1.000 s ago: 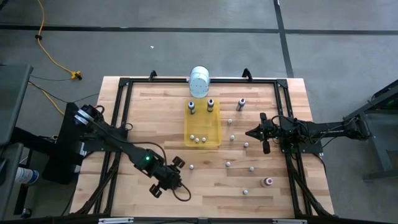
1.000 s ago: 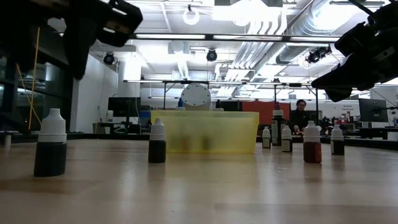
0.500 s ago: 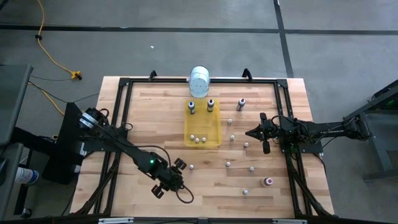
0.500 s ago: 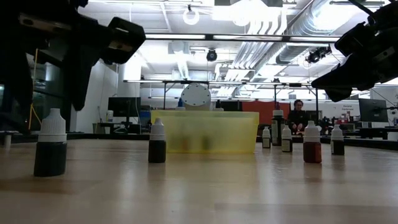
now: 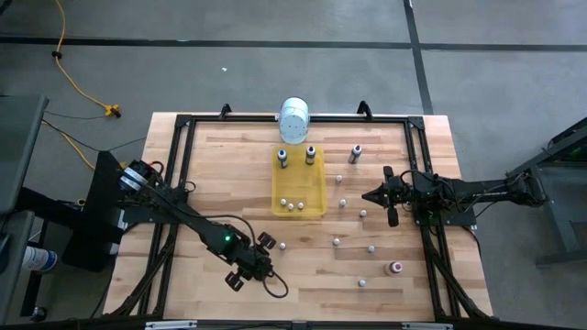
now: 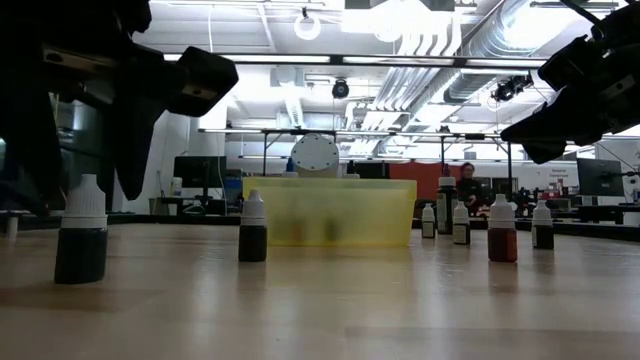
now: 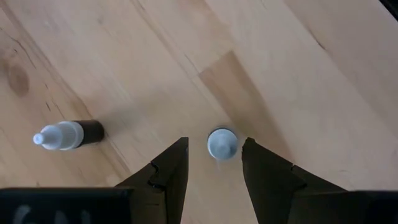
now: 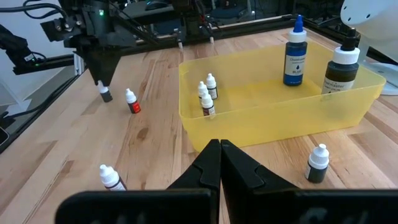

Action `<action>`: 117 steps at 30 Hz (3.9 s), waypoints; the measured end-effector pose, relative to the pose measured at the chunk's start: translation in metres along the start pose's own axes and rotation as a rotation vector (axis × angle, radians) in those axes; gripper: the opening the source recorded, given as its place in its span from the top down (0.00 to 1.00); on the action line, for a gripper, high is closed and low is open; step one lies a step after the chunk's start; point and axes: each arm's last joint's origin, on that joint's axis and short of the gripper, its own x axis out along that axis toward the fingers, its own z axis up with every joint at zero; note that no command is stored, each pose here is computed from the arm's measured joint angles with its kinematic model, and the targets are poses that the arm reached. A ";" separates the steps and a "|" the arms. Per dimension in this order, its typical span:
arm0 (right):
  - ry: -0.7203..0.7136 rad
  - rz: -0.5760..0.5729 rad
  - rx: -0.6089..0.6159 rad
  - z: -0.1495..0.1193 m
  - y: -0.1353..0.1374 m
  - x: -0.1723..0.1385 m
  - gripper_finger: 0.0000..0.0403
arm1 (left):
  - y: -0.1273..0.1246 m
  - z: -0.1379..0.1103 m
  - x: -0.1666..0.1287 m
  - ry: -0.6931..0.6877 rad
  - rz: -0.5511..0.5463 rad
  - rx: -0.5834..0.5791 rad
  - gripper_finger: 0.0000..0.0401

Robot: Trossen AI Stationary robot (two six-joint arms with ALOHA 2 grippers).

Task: Pick & Place food coloring
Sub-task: Put the small black food coloring bottle in the yellow transparent bin

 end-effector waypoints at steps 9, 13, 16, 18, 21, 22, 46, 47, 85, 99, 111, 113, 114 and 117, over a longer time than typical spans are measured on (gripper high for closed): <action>0.000 0.000 0.000 0.000 0.000 0.000 1.00 | 0.000 -0.001 0.003 0.008 -0.001 0.000 0.65; 0.000 0.000 0.000 0.000 0.000 0.000 1.00 | -0.001 0.000 0.006 0.008 -0.006 0.000 0.65; 0.000 0.000 0.000 0.000 0.000 0.000 1.00 | -0.001 -0.001 0.009 0.018 -0.010 0.000 0.65; 0.000 0.000 0.000 0.000 0.000 0.000 1.00 | -0.001 0.000 0.008 0.008 -0.009 -0.001 0.65; 0.000 0.000 0.000 0.000 0.000 0.000 1.00 | -0.001 -0.001 0.008 0.013 -0.010 0.000 0.66; 0.000 0.000 0.000 0.000 0.000 0.000 1.00 | -0.001 -0.001 0.008 0.012 -0.009 0.000 0.67; 0.000 0.000 0.000 0.000 0.000 0.000 1.00 | -0.001 -0.001 0.007 0.013 -0.023 -0.170 0.92; 0.000 0.000 0.000 0.000 0.000 0.000 1.00 | -0.001 0.000 0.007 0.011 -0.023 -0.200 0.92; 0.000 0.000 0.000 0.000 0.000 0.000 1.00 | 0.125 0.053 -0.125 -0.079 0.391 -1.080 0.92; -0.001 0.000 0.000 0.000 0.000 0.000 1.00 | 0.199 0.020 -0.074 0.023 0.522 -1.297 0.92; 0.000 0.000 0.000 0.000 0.000 0.000 1.00 | 0.235 0.015 -0.017 0.011 0.400 -1.078 0.92; 0.000 0.000 0.000 0.000 0.000 0.000 1.00 | 0.235 0.015 -0.011 0.027 0.382 -1.030 0.92; -0.001 0.000 0.000 0.000 0.000 0.000 1.00 | 0.235 0.014 -0.008 0.036 0.380 -1.005 0.92; -0.001 0.000 0.000 0.000 0.000 0.000 1.00 | 0.235 0.013 0.001 0.067 0.371 -0.937 0.92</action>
